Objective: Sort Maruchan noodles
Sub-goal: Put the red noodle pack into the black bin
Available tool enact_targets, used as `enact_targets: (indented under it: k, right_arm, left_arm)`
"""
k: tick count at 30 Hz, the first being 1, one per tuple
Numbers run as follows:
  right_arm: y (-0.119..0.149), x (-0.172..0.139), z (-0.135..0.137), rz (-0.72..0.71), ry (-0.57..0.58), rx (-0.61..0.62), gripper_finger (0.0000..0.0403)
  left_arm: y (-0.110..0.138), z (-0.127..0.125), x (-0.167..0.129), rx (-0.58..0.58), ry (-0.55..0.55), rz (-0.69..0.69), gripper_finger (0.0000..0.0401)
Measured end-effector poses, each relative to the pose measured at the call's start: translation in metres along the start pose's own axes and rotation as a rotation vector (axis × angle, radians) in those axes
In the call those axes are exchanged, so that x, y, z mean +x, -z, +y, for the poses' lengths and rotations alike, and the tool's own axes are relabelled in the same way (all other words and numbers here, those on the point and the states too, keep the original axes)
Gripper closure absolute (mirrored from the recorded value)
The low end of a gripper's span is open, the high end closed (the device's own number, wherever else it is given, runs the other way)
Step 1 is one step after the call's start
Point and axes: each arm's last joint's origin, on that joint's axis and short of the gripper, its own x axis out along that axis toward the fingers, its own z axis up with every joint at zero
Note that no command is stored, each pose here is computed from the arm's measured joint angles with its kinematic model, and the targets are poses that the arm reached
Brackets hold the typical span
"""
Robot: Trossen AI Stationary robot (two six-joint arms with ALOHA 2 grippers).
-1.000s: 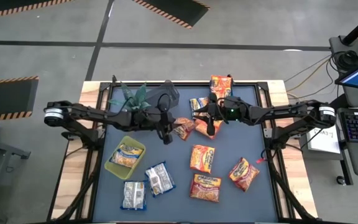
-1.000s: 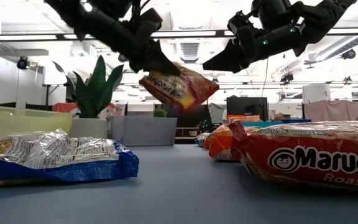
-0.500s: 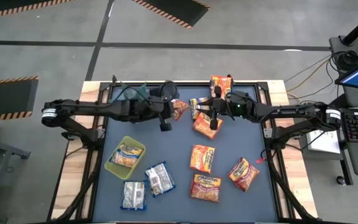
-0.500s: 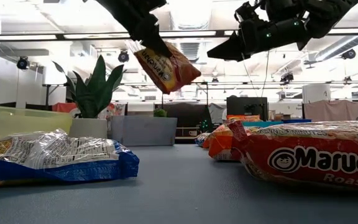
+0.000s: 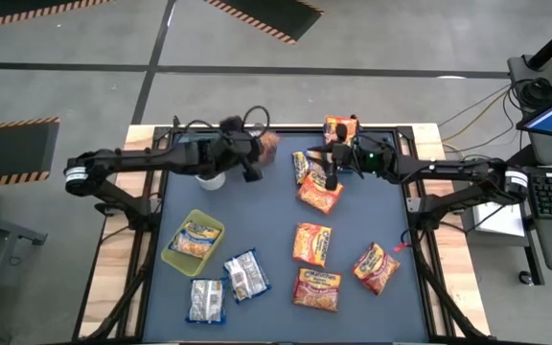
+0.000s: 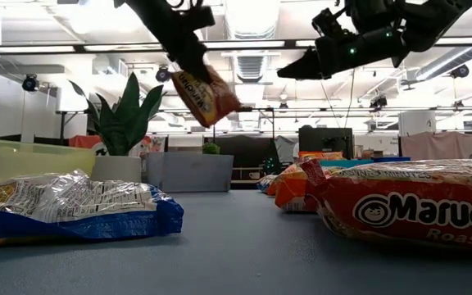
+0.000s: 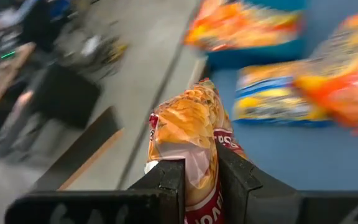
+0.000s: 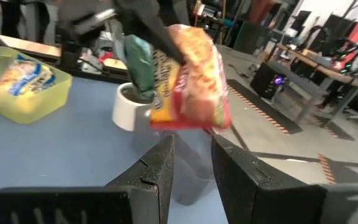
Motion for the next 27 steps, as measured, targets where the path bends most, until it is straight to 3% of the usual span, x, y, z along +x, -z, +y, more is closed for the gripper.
enact_targets:
  k: [5, 10, 17, 21, 27]
  right_arm:
    - [0.001, -0.003, -0.011, 0.001, 0.045, 0.012, 0.0307]
    - [0.005, -0.004, -0.015, 0.027, 0.056, 0.010, 0.0307]
    - [0.008, -0.005, -0.019, 0.050, 0.065, 0.006, 0.0307]
    - [0.008, -0.005, -0.019, 0.050, 0.064, 0.000, 0.0307]
    - [0.008, -0.005, -0.019, 0.049, 0.064, -0.002, 0.0307]
  left_arm:
    - [0.001, 0.026, 0.004, -0.038, -0.154, 0.085, 0.0359]
    - [-0.002, 0.050, 0.005, -0.073, -0.197, 0.097, 0.0359]
    - [0.000, 0.073, 0.010, -0.006, -0.166, 0.095, 0.0359]
    - [0.005, 0.071, 0.016, 0.132, -0.137, 0.122, 0.0359]
    - [0.019, 0.055, 0.042, 0.501, -0.028, 0.253, 0.0359]
